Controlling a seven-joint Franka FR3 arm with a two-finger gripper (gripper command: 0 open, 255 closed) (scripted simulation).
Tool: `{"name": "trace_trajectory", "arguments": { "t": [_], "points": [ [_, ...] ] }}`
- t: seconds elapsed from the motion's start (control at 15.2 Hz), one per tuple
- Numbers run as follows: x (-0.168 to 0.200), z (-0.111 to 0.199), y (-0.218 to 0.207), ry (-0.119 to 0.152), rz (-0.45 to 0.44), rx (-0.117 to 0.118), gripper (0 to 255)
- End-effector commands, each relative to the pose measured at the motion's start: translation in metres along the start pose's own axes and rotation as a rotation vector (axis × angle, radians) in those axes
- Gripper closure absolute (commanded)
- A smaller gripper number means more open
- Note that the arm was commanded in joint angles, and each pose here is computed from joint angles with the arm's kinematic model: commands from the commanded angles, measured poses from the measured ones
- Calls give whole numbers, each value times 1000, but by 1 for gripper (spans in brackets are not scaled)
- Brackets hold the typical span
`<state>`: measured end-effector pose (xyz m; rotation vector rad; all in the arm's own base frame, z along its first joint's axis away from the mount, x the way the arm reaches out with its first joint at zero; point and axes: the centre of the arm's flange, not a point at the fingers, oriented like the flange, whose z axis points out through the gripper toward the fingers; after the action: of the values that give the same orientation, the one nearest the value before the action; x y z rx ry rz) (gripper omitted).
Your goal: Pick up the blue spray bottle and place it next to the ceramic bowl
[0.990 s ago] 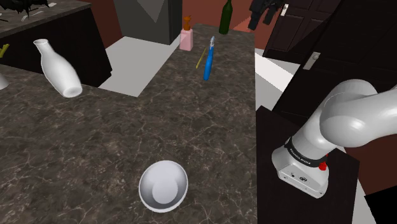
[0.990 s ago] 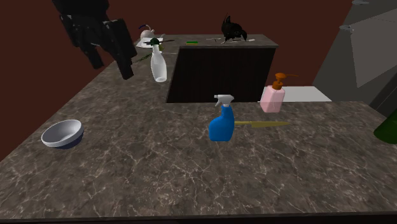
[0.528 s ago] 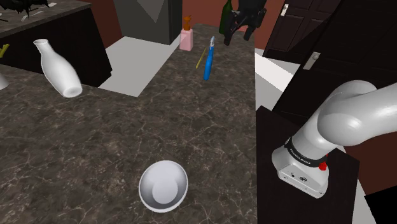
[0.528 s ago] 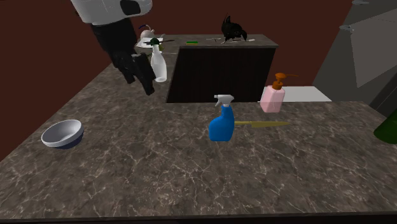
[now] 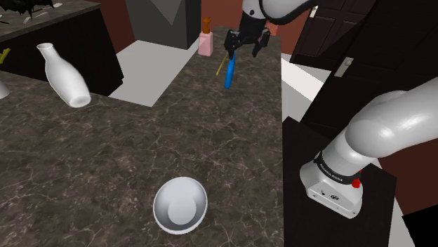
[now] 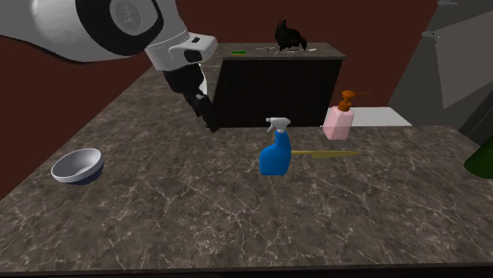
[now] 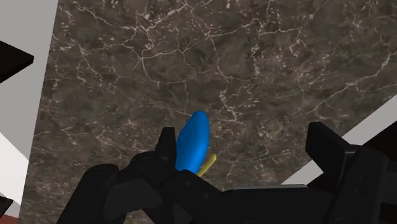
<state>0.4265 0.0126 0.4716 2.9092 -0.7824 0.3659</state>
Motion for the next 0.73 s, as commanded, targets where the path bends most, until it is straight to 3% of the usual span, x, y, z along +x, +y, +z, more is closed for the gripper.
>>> {"name": "trace_trajectory", "arguments": {
  "t": [0.0, 0.66],
  "points": [
    [10, 23, -4, 25, 69, -18, 0],
    [78, 128, -9, 140, 392, -118, 0]
  ]
}}
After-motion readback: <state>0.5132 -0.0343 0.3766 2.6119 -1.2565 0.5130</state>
